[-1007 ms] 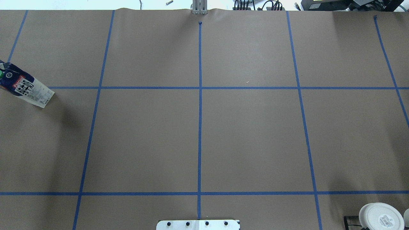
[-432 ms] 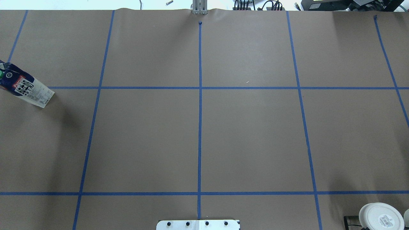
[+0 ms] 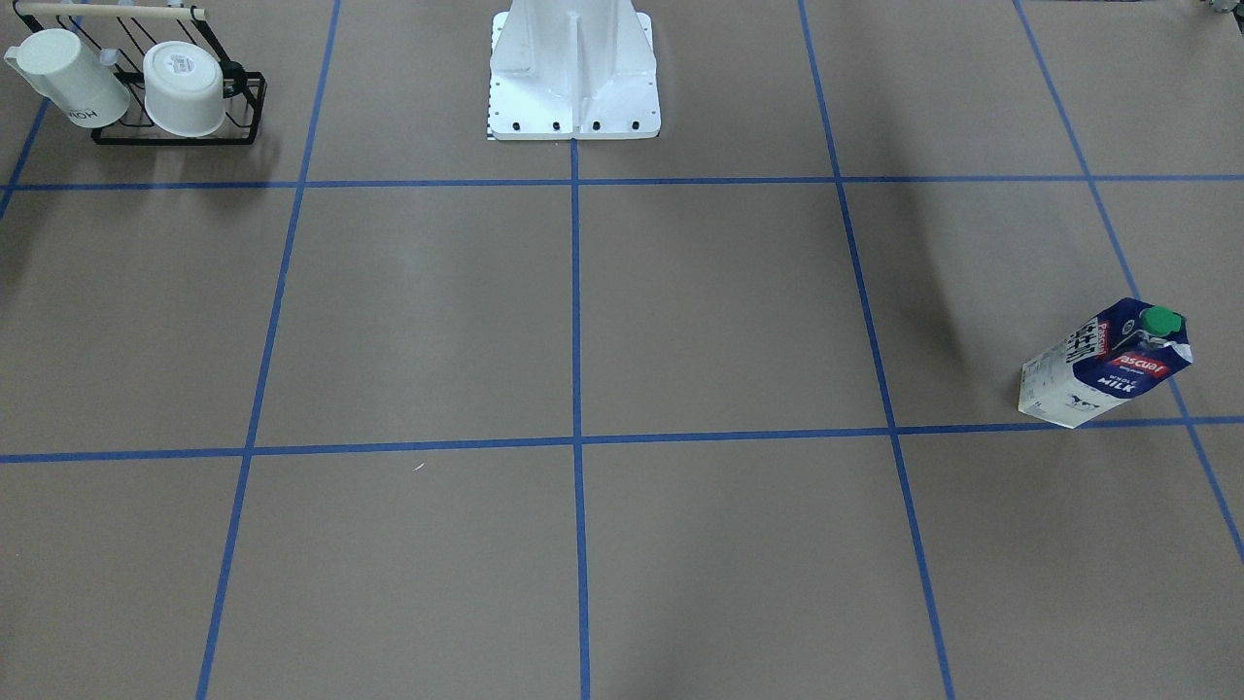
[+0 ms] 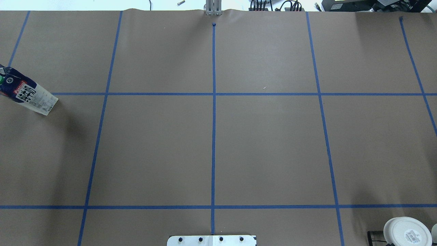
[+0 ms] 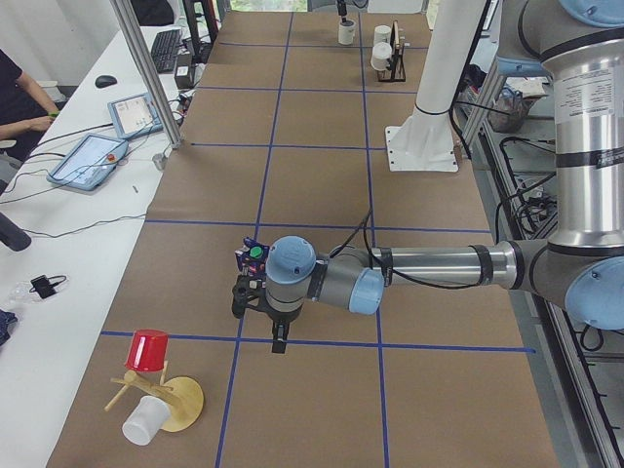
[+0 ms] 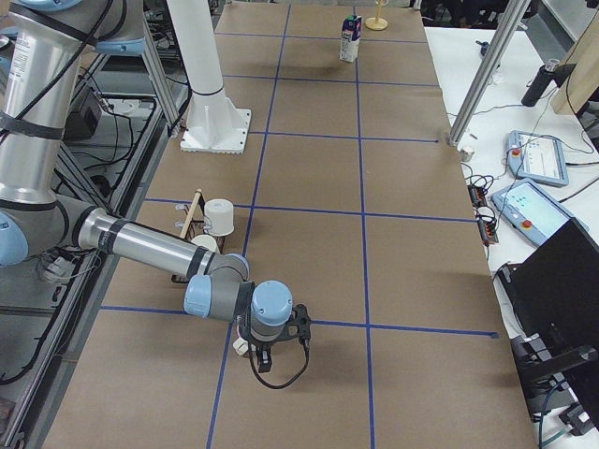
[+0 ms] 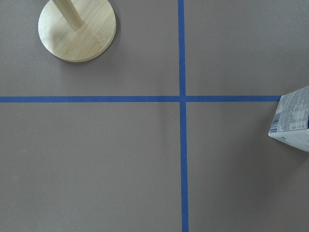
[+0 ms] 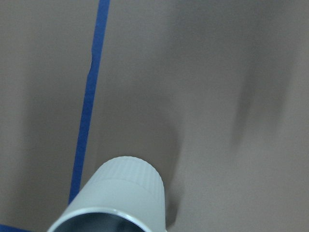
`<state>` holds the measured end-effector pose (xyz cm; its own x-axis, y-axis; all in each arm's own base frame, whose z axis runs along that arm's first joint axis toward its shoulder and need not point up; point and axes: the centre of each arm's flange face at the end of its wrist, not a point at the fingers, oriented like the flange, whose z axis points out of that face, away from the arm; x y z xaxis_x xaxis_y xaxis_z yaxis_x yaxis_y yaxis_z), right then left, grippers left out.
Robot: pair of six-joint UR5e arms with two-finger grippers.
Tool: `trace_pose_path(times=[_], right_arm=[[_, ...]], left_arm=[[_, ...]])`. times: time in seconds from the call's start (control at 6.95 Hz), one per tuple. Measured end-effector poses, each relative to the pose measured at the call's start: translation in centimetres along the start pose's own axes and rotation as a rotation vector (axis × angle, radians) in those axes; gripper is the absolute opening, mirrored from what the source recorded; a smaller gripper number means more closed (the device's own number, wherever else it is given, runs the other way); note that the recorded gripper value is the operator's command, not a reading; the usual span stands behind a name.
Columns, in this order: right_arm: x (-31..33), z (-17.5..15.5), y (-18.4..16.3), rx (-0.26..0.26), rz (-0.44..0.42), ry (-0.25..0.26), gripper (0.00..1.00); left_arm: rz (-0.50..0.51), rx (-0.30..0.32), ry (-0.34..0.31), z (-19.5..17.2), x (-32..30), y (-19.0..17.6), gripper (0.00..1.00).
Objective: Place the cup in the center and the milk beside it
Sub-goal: 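Grasp the white mug with the right gripper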
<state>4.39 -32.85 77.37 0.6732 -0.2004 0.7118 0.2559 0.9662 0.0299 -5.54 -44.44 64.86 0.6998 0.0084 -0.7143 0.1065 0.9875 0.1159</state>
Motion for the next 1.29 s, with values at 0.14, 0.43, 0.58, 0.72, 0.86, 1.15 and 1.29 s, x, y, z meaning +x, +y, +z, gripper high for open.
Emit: trace_pose_path(times=[0.14,0.43,0.58,0.72,0.86,1.15,1.29], right_arm=[[-0.3,0.4,-0.1,-0.008,-0.004,-0.011,0.99],[-0.3,1.3,0.0,-0.024,-0.001,-0.038,0.01],[-0.1,1.8,0.2,-0.026,0.004,-0.055,0.00],[-0.1,2.0,0.1,-0.018,-0.002,-0.067,0.00],[-0.2,1.8,-0.2,-0.008,-0.013,-0.070,0.00],[-1.4,0.4,-1.9,0.038,-0.051,-0.077,0.00],[-2.6,-1.2,-3.4,0.071,-0.074,-0.086,0.00]], left_arm=[[0.001,0.000,0.000,0.0,0.0,0.0,0.98],[0.002,0.001,-0.001,0.0,0.0,0.0,0.98],[0.003,0.001,-0.001,0.0,0.0,0.0,0.98],[0.004,0.002,0.000,0.0,0.0,0.0,0.98],[0.005,0.003,0.001,-0.1,0.1,0.0,0.98],[0.002,0.001,0.006,-0.1,0.2,0.0,0.98],[-0.001,-0.004,0.023,-0.1,0.4,0.0,0.98]])
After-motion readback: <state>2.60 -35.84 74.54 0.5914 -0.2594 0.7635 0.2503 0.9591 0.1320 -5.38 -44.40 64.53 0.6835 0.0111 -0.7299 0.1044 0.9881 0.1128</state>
